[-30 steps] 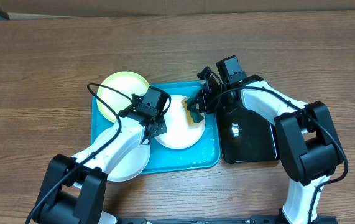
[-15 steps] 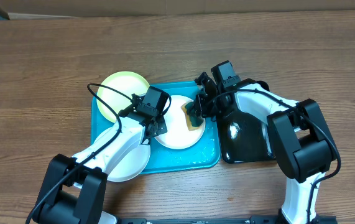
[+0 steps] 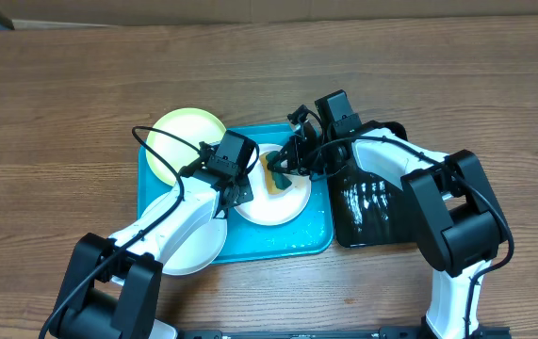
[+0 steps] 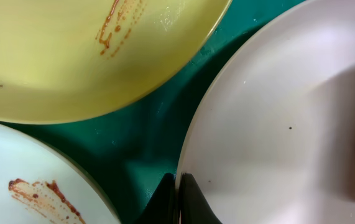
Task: Clean dirty plates on tray and stack at the side
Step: 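Scrub the white plate surface with the sponge in the right gripper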
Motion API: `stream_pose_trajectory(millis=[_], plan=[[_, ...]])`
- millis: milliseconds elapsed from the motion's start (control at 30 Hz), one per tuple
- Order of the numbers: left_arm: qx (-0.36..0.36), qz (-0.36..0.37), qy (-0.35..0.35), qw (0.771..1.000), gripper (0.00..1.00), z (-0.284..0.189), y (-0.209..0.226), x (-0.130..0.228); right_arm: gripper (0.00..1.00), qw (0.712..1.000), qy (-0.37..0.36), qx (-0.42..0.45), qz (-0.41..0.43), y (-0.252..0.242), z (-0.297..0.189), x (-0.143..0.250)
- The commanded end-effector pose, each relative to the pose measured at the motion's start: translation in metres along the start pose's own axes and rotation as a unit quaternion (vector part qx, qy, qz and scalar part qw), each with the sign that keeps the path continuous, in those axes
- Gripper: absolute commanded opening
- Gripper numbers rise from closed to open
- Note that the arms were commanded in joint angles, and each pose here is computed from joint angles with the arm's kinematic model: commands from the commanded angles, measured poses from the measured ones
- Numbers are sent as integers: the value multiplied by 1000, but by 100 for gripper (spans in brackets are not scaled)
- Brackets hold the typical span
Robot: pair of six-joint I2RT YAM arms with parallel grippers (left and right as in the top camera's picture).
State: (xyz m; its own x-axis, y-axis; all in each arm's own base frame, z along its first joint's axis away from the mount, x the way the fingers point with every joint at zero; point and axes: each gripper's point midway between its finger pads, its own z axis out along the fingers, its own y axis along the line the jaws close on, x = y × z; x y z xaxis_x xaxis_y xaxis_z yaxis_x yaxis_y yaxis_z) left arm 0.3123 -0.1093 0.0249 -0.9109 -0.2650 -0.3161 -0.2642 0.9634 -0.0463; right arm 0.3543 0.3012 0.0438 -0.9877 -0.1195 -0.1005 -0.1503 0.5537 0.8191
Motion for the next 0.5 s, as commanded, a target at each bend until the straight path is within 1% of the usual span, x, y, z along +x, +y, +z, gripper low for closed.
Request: stream_pose_trajectory(millis=[0, 100, 200, 300, 400, 467], plan=[[-2, -1, -9, 1000, 4, -4, 1, -3, 4, 999, 12, -30, 7, 8, 2, 4], [-2, -1, -9, 1000, 4, -4, 1, -3, 4, 999, 9, -46, -2, 16, -1, -2], [-2, -1, -8, 1000, 4, -4, 1, -3, 4, 999, 2, -37, -3, 12, -4, -5], [-2, -1, -8, 1000, 4, -4, 1, -3, 4, 999, -9, 29, 9, -13, -4, -4], [-2, -1, -8, 1000, 4, -4, 1, -3, 4, 993, -13, 111, 28, -41, -4, 2], [-2, -1, -8, 1000, 4, -4, 1, -3, 4, 989, -14, 146, 33, -51, -4, 6]])
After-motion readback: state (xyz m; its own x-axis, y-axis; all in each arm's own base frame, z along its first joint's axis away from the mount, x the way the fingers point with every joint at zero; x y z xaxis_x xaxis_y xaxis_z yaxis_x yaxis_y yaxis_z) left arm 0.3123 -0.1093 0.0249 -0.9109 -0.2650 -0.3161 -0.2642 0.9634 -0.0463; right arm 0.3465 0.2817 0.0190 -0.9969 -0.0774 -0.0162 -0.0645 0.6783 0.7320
